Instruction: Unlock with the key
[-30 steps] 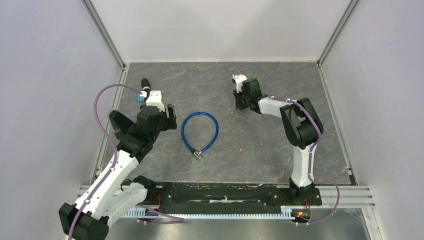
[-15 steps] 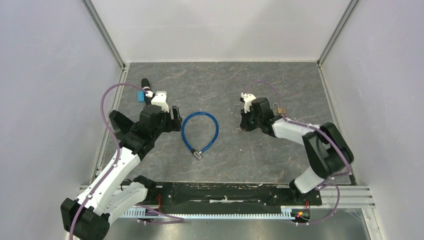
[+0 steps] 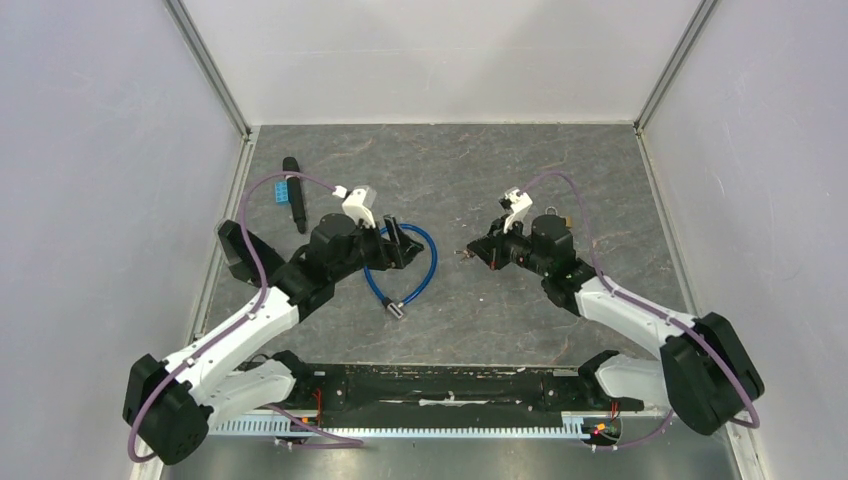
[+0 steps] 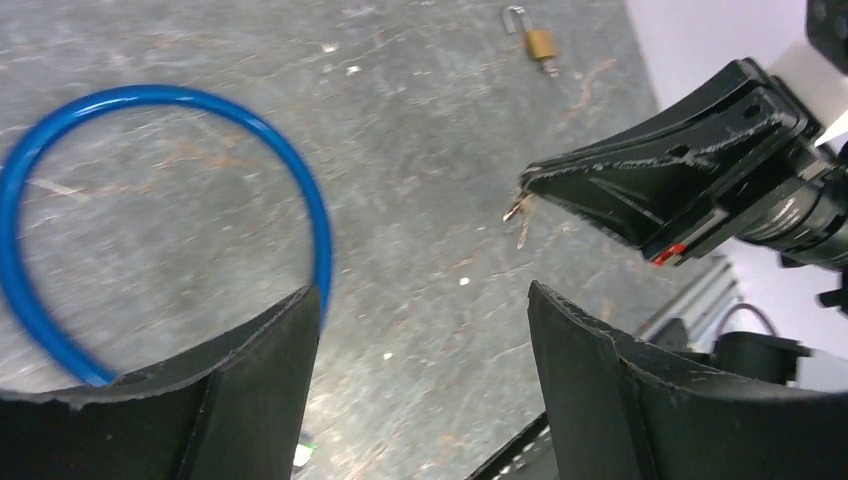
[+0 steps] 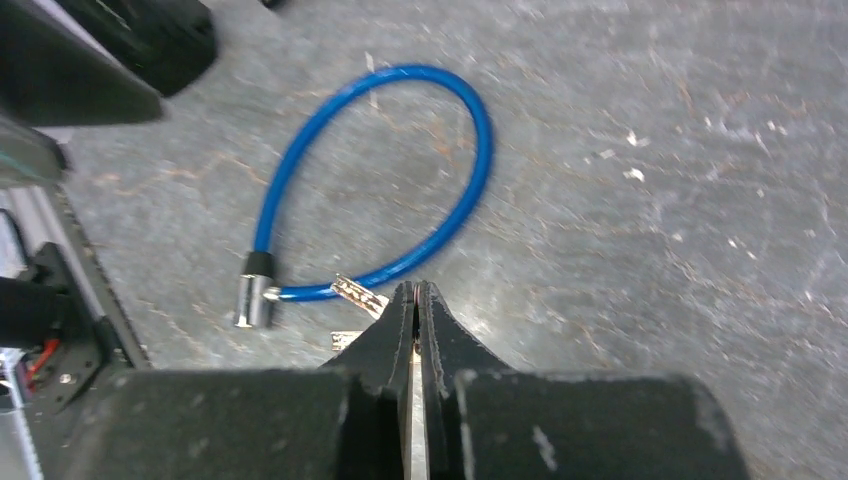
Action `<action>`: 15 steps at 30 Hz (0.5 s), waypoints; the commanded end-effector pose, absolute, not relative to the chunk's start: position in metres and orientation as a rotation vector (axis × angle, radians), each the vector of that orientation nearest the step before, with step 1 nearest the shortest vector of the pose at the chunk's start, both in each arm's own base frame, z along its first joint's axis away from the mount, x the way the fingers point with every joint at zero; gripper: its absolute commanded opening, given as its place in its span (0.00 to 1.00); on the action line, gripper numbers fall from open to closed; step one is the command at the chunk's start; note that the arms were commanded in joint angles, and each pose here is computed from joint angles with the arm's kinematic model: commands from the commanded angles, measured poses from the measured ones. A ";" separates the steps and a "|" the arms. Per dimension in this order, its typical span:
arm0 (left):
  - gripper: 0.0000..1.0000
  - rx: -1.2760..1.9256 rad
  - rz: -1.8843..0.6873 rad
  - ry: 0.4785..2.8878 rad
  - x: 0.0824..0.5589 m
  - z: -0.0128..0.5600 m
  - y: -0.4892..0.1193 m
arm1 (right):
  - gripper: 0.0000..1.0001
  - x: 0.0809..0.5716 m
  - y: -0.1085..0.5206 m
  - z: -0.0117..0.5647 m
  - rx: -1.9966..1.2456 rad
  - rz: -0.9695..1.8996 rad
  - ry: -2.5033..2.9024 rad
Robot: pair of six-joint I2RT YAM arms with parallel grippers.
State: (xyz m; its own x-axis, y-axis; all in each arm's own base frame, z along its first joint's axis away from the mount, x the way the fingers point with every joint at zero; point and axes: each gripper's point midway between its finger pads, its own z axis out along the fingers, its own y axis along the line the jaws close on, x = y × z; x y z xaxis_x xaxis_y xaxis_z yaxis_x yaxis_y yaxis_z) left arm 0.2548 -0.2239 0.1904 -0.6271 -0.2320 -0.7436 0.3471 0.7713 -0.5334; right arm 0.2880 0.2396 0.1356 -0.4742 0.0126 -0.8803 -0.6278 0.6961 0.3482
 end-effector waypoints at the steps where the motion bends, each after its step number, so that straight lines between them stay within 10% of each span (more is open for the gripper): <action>1: 0.81 0.041 -1.085 1.942 0.254 0.235 -0.267 | 0.00 0.280 0.253 0.192 -0.474 0.941 1.707; 15: 0.47 0.140 -1.182 1.942 0.244 0.239 -0.334 | 0.00 0.259 0.258 0.222 -0.514 1.022 1.610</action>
